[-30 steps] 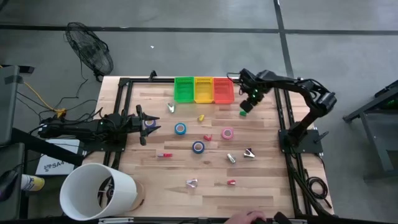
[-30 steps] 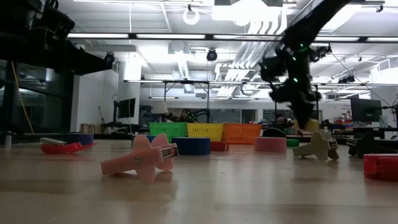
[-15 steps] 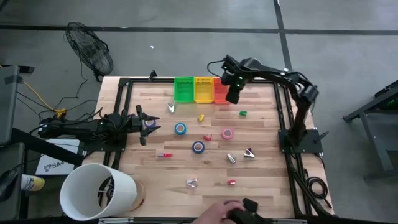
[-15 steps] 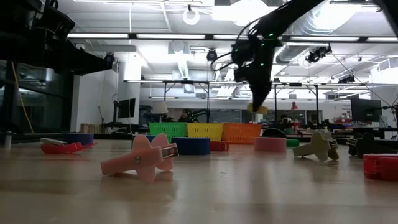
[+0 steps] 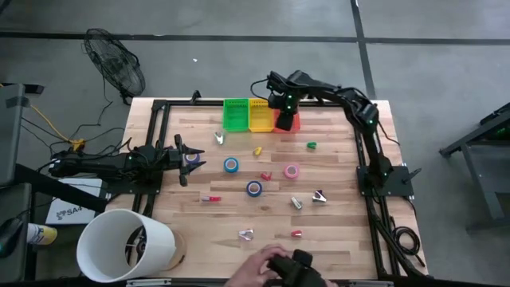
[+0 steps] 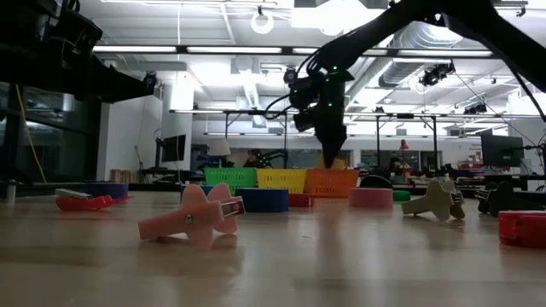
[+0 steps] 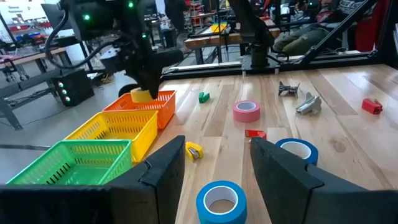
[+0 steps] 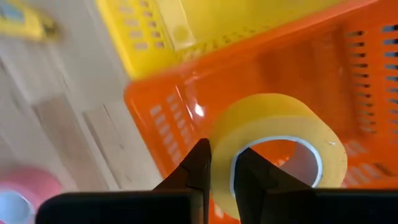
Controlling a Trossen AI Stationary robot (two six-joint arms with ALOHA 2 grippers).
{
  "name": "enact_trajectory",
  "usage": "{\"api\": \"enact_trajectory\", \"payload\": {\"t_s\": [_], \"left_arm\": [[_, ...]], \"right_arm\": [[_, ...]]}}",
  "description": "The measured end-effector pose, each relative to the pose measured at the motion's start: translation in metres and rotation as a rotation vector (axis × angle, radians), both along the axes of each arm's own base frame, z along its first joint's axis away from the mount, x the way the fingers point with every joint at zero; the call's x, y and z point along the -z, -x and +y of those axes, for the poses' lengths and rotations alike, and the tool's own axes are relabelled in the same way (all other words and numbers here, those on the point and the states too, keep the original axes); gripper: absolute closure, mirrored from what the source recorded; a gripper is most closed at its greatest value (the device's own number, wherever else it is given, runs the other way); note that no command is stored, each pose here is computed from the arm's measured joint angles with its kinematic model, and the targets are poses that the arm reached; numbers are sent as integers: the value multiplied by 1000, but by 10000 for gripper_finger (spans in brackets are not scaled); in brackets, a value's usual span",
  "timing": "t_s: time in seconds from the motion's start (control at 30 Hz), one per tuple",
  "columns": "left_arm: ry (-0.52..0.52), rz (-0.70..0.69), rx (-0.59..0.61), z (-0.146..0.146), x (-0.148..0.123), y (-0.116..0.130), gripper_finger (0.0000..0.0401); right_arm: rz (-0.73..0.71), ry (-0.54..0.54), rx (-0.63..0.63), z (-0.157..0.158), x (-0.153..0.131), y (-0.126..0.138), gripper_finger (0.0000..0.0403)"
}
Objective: Pick and place Stapler, Stapler remover, tape
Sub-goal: Put the yellow tape into the orange bin
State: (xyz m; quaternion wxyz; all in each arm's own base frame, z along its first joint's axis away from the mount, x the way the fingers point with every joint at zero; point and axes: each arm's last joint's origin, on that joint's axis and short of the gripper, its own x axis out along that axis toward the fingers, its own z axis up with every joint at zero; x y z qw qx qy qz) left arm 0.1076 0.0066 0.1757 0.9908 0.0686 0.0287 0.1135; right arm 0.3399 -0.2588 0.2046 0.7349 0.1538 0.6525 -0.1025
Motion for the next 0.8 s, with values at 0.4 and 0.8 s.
{"api": "enact_trajectory", "payload": {"t_s": [0.4, 0.8], "left_arm": [[0, 0, 1, 0, 0, 0, 222], [0, 0, 4, 0, 0, 0, 222]], "right_arm": [[24, -53, 393, -5, 20, -7, 366], [37, -51, 467, -7, 25, -9, 336]]}}
